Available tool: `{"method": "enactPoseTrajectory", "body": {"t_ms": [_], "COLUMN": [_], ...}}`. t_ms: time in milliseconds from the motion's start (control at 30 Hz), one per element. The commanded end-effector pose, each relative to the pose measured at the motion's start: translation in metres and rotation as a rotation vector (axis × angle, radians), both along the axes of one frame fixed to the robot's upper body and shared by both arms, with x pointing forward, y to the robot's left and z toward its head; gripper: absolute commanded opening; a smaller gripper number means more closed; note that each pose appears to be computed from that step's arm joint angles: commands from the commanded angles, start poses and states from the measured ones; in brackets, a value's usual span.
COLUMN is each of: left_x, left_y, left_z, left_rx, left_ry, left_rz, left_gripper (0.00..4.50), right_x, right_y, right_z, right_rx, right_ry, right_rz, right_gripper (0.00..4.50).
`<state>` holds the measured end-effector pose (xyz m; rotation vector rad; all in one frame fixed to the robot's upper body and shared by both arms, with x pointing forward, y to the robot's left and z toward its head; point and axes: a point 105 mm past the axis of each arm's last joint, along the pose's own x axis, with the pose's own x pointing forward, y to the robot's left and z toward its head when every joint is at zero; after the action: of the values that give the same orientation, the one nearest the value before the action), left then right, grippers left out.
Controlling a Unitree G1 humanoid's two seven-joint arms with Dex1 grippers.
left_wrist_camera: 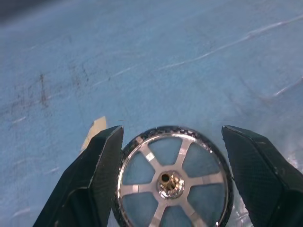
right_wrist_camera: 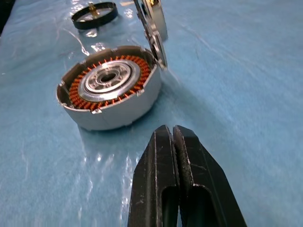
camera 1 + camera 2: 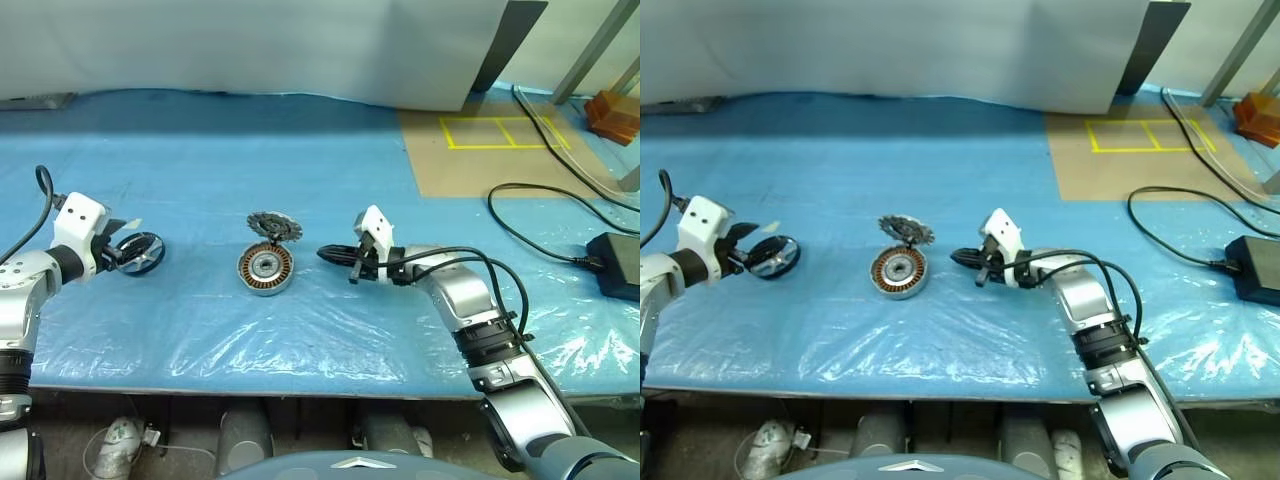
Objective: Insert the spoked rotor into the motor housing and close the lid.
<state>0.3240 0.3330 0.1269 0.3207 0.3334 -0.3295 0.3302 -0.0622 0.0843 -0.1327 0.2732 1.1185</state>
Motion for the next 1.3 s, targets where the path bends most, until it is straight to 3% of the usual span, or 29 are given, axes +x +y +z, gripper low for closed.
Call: {"method": "enactPoseTrajectory", "body": {"t_ms": [33,267,1133,1233,1300], "left_x": [-0.006,0.003,0.017,0.018,0.019], "left_y": [0.015,0.024,-0.004,-0.003,0.002], "left_z": [0.016,0.006,-0.051,-0.05,-0.054], "left_rx": [0.085,0.175,0.066,0.04,0.071], "left_ry": [0.012,0.047,0.078,0.05,0.055], "left_rz": [-0.019,-0.018,-0.005,0.014,0.052], "left_gripper": [3.48,3.48,3.48,2.92,2.24], "right_x": [0.001,0.003,0.007,0.008,0.008], "right_y": [0.001,0.005,-0.002,-0.001,0.0], "right_z": [0.01,0.007,0.003,0.003,0.003], "right_rx": [0.024,0.004,-0.039,-0.04,-0.039], "right_ry": [-0.043,-0.064,-0.072,-0.072,-0.072], "right_rz": [-0.028,-0.037,-0.067,-0.069,-0.071], "right_gripper": [0.07,0.07,0.07,0.0,0.0]}}
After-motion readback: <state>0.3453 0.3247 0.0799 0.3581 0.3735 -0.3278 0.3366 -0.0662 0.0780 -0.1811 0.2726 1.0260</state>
